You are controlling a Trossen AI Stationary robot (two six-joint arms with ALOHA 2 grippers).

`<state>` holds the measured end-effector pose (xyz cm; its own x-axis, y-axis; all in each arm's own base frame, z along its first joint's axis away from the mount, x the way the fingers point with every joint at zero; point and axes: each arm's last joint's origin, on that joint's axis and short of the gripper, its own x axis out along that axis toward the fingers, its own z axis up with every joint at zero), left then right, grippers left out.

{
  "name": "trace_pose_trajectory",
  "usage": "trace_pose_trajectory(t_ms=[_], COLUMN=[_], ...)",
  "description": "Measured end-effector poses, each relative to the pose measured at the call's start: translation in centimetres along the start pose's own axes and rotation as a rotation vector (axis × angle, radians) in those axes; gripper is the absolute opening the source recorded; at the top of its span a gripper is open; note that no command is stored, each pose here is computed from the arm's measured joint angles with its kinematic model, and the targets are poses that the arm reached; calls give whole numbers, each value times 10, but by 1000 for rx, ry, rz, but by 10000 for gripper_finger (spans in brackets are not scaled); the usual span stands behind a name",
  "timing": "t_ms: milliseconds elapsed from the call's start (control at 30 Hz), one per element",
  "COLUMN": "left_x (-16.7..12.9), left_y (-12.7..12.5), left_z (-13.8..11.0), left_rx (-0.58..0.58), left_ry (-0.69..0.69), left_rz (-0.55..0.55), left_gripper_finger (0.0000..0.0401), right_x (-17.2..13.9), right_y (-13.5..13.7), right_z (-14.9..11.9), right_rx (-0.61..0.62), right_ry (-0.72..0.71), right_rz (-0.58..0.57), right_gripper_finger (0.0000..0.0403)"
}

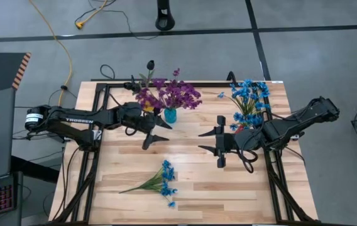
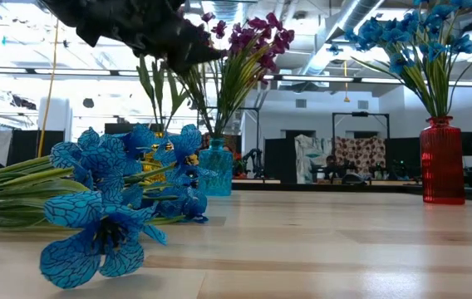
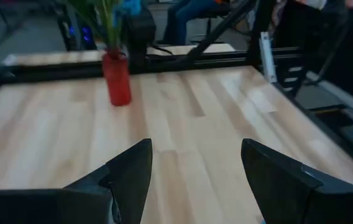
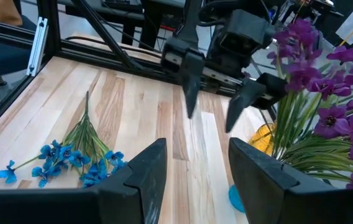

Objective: Sort flowers into vase by color
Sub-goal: Put the violet flower into the blue vase

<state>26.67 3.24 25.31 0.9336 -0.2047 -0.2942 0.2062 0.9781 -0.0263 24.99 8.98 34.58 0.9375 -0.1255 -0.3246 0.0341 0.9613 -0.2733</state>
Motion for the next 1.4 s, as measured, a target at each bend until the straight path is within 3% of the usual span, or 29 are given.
trace_pose_trajectory(t_ms=[167, 300, 433, 567, 667, 833, 1033, 1400], left_x=[0, 0, 0, 0, -1, -1, -1, -1], left_y=[-1, -2, -2, -4, -5, -2, 2, 6], left_z=[0, 0, 0, 3, 8, 10, 3, -10], left_rx=[-125, -140, -31, 109, 151, 192, 259, 254], left_ry=[3, 4, 0, -52, -100, -109, -26, 120], left_rz=[-35, -54, -69, -169, -183, -97, 14, 121], left_gripper_finger=[235, 235, 235, 235, 235, 235, 235, 235], right_x=[0, 0, 0, 1, 2, 13, 34, 61], right_y=[0, 0, 0, -1, -5, -13, -18, -34], right_z=[-1, -1, -2, -2, -2, -4, -13, -17], right_rx=[-3, -8, -11, -7, 2, 16, 19, 63], right_ry=[6, 14, 20, 20, 16, 31, 77, 62], right_rz=[1, 2, 2, -4, -17, -57, -101, -204], right_gripper_finger=[198, 198, 198, 198, 198, 198, 198, 198])
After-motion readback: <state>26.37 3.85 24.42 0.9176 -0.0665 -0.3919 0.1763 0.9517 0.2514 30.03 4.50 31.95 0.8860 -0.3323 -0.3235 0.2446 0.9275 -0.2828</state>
